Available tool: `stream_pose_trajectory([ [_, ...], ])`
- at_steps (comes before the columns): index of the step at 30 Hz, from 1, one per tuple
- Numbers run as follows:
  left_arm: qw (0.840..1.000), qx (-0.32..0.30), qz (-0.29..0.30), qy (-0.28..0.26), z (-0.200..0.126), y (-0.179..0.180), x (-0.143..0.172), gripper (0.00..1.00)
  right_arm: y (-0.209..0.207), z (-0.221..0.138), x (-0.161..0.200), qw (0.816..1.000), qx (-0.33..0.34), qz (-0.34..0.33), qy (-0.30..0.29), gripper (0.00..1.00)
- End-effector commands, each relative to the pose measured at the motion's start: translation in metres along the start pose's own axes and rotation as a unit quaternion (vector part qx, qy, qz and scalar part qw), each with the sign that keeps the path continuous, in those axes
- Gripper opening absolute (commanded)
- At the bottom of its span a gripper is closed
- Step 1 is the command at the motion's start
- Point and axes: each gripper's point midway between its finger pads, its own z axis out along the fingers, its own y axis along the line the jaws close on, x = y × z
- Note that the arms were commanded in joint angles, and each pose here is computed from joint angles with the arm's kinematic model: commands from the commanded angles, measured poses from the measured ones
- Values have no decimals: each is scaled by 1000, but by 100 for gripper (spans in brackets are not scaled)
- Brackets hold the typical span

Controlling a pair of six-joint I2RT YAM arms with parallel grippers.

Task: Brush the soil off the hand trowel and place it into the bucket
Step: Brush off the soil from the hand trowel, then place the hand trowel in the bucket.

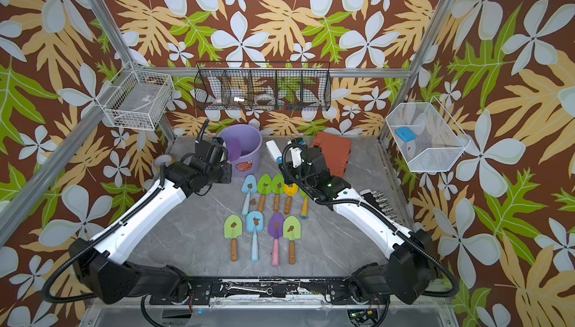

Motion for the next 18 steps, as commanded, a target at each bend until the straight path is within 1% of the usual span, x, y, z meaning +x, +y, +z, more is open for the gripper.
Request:
stream_pose_trajectory([
  [1, 1000, -16, -1, -10, 13, 4, -28, 0, -1, -2, -8, 1000, -7, 5, -14, 0],
  [3, 1000, -21, -4, -7, 26, 3, -43, 0, -2, -3, -9, 1000, -10, 7, -18, 0],
  [8, 999, -32, -10, 15, 64, 5, -65, 0, -6, -6, -10, 1000, -11, 8, -20, 0],
  [14, 998, -48, -11, 44, 95, 8, -69, 0, -9, -4, -3, 1000, -13, 13, -14, 0],
  [15, 998, -44, -11, 46, 97, 7, -69, 5, -9, -3, -2, 1000, -13, 13, -14, 0],
  [16, 998, -44, -13, 47, 99, 6, -69, 19, -9, -3, -1, 1000, -13, 13, -12, 0],
  [18, 998, -49, -15, 42, 101, 7, -71, 37, -9, -1, 0, 1000, -15, 13, -11, 0],
])
